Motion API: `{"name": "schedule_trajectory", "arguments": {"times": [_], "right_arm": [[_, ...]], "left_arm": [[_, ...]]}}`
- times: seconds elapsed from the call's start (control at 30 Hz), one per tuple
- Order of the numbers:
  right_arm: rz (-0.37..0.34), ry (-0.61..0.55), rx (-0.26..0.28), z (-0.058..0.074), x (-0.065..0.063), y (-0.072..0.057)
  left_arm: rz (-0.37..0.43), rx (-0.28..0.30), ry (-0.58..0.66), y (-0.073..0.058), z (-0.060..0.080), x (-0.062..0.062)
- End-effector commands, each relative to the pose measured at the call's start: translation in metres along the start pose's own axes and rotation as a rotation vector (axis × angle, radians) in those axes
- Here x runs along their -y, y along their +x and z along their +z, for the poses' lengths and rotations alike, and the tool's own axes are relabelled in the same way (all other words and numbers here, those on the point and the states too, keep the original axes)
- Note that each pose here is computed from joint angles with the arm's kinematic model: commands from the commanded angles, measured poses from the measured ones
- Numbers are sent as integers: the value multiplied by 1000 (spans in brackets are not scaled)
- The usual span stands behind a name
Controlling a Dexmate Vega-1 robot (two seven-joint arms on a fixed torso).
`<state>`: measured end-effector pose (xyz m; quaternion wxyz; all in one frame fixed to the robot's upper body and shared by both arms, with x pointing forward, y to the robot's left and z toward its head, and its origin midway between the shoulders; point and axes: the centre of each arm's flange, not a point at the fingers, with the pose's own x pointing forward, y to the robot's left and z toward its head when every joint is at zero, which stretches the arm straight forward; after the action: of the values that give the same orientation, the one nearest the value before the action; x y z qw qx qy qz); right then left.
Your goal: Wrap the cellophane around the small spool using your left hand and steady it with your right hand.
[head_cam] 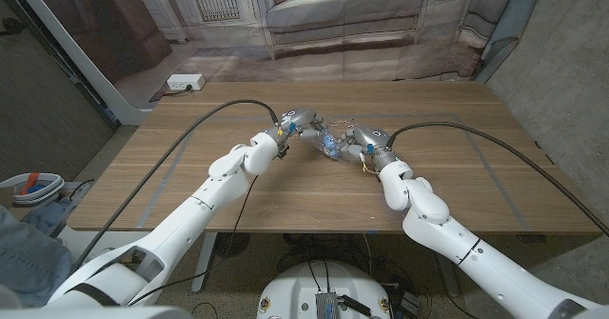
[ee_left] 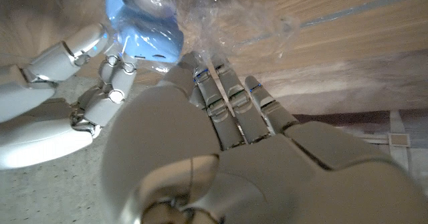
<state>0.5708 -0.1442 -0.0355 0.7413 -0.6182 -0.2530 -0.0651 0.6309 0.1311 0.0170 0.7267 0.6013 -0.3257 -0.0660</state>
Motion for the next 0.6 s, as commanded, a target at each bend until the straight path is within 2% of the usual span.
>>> {"name": "schedule_trajectory", "arguments": {"times": [0.03, 0.23, 0.33, 0.6], "right_arm": [[382, 186, -214, -19, 20, 24], [486, 234, -262, -25, 36, 36], [516, 283, -278, -31, 43, 42], [592, 433, -333, -45, 51, 58]], "left_arm": [[-404, -149, -125, 44, 1, -39], [-511, -195, -164, 59, -1, -52], [-548, -211, -215, 63, -3, -55], [-600, -249, -336, 78, -12, -60]]}}
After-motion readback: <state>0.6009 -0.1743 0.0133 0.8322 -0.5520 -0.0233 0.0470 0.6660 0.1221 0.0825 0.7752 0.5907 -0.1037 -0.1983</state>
